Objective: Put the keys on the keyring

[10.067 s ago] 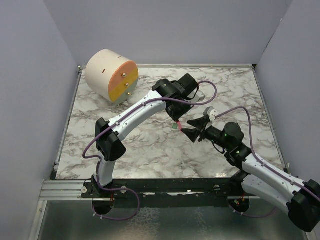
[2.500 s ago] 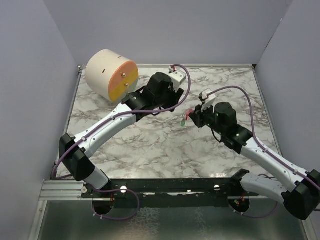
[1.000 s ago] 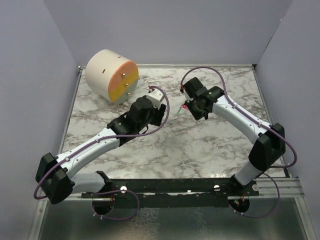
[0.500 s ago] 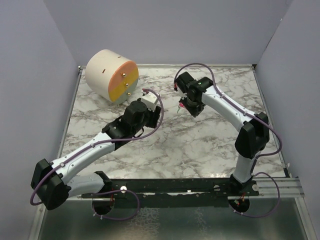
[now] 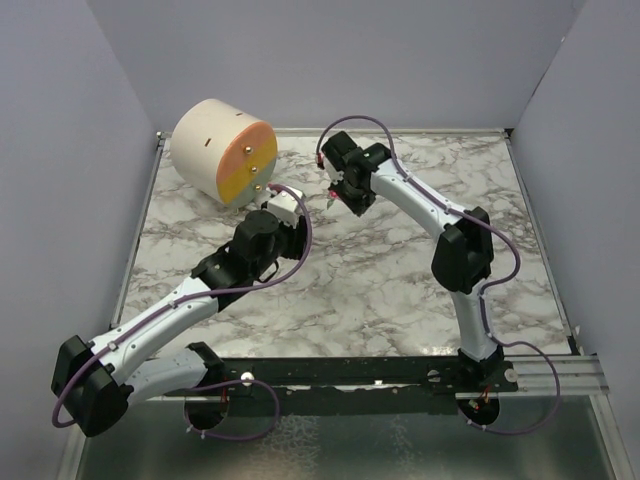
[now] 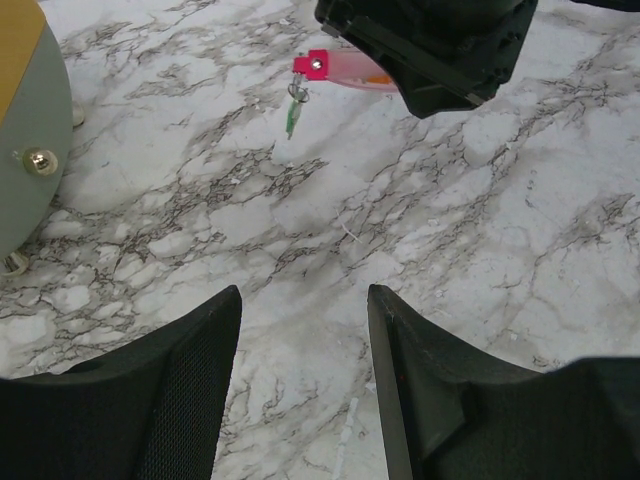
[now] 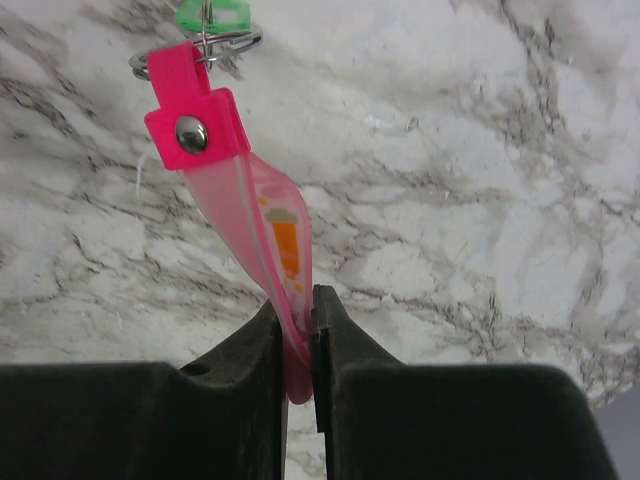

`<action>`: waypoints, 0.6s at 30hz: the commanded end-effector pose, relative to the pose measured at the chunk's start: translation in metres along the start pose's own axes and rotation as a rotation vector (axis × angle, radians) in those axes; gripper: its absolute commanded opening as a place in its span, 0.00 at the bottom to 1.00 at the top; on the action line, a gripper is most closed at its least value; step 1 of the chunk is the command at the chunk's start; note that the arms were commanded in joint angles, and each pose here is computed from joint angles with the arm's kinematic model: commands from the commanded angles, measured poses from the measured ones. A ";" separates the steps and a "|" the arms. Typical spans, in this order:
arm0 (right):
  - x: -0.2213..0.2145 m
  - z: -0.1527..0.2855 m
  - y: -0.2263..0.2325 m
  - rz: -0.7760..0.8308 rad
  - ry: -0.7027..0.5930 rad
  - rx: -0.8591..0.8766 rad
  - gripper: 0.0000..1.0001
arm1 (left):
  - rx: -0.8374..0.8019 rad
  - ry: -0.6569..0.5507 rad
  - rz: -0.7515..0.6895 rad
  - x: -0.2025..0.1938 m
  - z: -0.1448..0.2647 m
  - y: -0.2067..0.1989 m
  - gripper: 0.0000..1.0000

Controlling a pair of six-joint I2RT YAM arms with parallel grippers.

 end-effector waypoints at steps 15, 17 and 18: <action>0.055 -0.041 0.039 0.089 -0.216 0.191 0.01 | 0.053 -0.079 0.045 0.007 0.010 0.014 0.56; 0.053 -0.044 0.041 0.090 -0.219 0.201 0.01 | 0.056 -0.082 0.046 0.007 0.010 0.015 0.56; 0.052 -0.044 0.042 0.091 -0.217 0.202 0.01 | 0.058 -0.079 0.045 0.006 0.010 0.016 0.56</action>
Point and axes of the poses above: each gripper's point midway between its finger pads, its own z axis back along the fingers, its own y axis along the line the jaws close on, x = y × z, the point moved 4 cm from there along z, back along the fingers, and after that the axes turned 4 degrees about -z, right-handed, at the moved point
